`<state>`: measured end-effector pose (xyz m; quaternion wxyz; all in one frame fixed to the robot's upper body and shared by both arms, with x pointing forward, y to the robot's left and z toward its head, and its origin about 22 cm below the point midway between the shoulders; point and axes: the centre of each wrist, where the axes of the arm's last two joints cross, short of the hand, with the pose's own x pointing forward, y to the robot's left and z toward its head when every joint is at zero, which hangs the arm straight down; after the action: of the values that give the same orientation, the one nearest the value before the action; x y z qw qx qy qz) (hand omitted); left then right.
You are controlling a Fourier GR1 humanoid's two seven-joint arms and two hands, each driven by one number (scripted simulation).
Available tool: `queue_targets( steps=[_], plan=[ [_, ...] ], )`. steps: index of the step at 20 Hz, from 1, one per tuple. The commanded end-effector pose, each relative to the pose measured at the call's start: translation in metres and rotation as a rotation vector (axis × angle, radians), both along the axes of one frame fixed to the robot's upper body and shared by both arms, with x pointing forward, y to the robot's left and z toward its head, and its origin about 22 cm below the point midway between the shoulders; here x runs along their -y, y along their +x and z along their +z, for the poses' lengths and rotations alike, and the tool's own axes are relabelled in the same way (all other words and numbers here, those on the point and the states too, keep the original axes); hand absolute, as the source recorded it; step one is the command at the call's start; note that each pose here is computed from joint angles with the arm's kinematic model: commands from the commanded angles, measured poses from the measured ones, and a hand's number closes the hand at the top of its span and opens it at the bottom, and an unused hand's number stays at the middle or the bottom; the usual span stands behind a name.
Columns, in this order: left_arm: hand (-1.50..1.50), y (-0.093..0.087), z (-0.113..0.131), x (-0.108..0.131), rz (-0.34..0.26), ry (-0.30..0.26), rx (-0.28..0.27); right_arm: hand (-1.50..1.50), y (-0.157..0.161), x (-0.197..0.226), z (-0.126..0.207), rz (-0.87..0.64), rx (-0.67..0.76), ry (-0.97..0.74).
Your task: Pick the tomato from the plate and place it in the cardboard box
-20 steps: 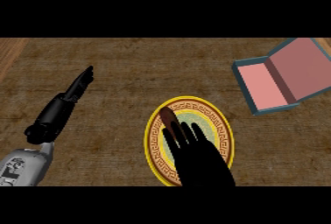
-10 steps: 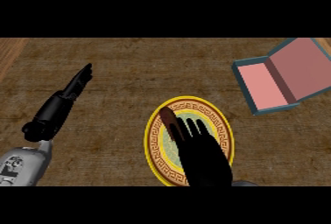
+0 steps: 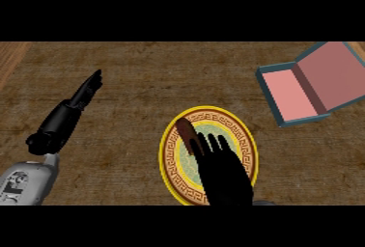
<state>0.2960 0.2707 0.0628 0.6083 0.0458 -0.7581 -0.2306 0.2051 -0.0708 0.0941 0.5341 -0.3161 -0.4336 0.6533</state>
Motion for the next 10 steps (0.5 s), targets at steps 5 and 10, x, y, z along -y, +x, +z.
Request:
queue_targets(
  steps=[5,10],
  plan=[
    [0.00,0.001,-0.001,0.006,0.014,-0.003,0.016,-1.50,0.007,0.009,-0.014,-0.101,0.001,-0.113],
    [0.00,0.002,0.004,-0.006,-0.012,-0.008,-0.012,-1.50,0.022,0.019,-0.020,-0.096,-0.035,-0.065]
  ],
)
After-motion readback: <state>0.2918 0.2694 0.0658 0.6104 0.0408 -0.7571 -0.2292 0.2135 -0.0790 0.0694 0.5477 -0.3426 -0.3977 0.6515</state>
